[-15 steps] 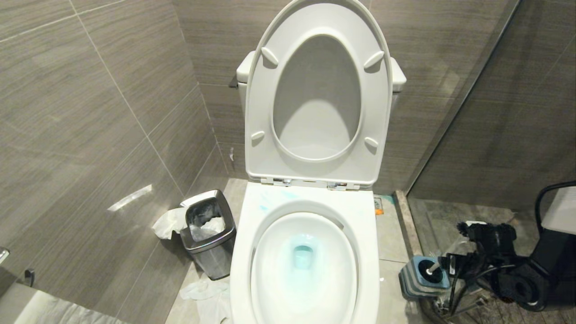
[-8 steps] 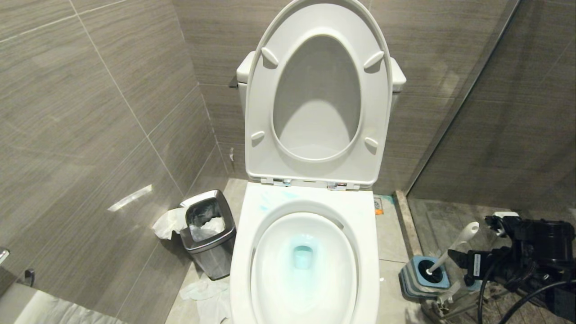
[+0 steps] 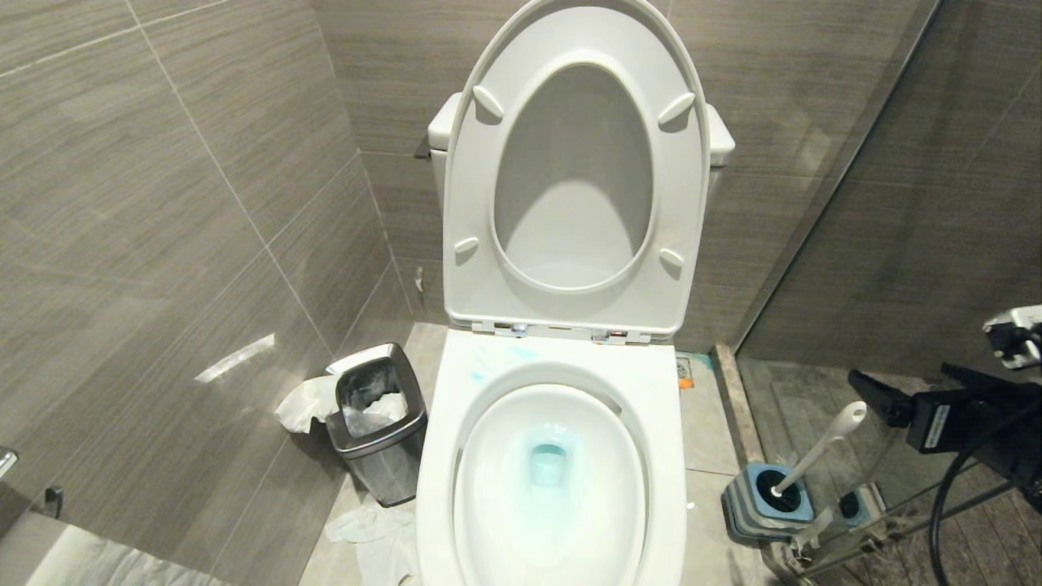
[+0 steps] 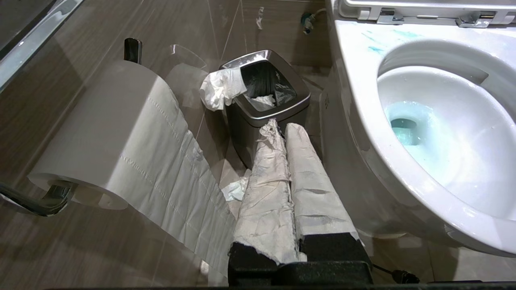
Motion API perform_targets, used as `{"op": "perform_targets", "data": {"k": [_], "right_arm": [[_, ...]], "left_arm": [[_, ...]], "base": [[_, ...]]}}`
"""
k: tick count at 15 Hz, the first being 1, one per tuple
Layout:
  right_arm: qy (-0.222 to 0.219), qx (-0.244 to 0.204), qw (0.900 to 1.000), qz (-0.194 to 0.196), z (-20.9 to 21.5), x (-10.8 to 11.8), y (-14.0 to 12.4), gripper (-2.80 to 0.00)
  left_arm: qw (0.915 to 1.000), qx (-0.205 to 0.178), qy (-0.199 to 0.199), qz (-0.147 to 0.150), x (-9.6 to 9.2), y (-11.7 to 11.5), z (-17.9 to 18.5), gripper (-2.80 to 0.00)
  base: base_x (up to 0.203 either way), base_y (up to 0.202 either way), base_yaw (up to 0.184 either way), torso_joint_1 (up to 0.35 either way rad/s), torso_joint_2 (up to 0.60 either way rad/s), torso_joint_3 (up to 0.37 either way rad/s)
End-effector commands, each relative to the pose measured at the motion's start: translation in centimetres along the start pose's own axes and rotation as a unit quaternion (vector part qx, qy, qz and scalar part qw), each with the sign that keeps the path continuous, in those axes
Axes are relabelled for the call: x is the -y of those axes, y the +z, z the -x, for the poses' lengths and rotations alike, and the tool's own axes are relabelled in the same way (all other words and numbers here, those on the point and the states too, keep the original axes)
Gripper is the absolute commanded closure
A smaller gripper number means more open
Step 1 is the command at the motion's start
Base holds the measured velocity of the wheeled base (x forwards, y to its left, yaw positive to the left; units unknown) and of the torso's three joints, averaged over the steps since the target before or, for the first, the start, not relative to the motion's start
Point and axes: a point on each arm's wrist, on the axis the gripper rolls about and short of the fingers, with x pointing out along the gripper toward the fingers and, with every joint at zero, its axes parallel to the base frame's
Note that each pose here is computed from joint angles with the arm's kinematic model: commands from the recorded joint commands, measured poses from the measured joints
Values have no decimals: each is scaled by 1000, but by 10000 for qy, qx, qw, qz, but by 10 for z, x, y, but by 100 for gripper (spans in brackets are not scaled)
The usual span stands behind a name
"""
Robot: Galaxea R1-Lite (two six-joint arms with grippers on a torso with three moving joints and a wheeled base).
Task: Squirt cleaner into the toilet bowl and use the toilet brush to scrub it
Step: Flush the toilet
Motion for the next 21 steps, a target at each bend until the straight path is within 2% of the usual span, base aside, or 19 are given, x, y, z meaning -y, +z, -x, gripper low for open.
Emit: {"op": "perform_targets", "data": {"k": [1, 3, 4, 9, 11, 17, 21], "right_arm": [[-60, 893, 9960, 27, 36, 2, 26, -280], [-108, 1014, 9946, 201, 47, 2, 26, -280], [-116, 1022, 9944, 231, 48, 2, 25, 0], [-109, 1060, 9940, 235, 51, 1, 25, 0], [-114, 1202, 9924, 221, 57, 1, 29, 0], [130, 2116, 9771, 181, 101, -5, 44, 0], [381, 2622, 9642, 136, 135, -8, 39, 0]], "left_arm": [[10000, -9, 1, 1, 0, 0, 0, 0], [10000, -9, 1, 1, 0, 0, 0, 0], [10000, -9, 1, 1, 0, 0, 0, 0], [10000, -9, 1, 1, 0, 0, 0, 0], [10000, -9, 1, 1, 0, 0, 0, 0], [10000, -9, 1, 1, 0, 0, 0, 0], [10000, -9, 1, 1, 0, 0, 0, 0]], "base": [[0, 0, 0, 0, 0, 0], [0, 0, 0, 0, 0, 0], [0, 0, 0, 0, 0, 0], [0, 0, 0, 0, 0, 0], [0, 0, 0, 0, 0, 0], [0, 0, 0, 0, 0, 0], [0, 0, 0, 0, 0, 0]]}}
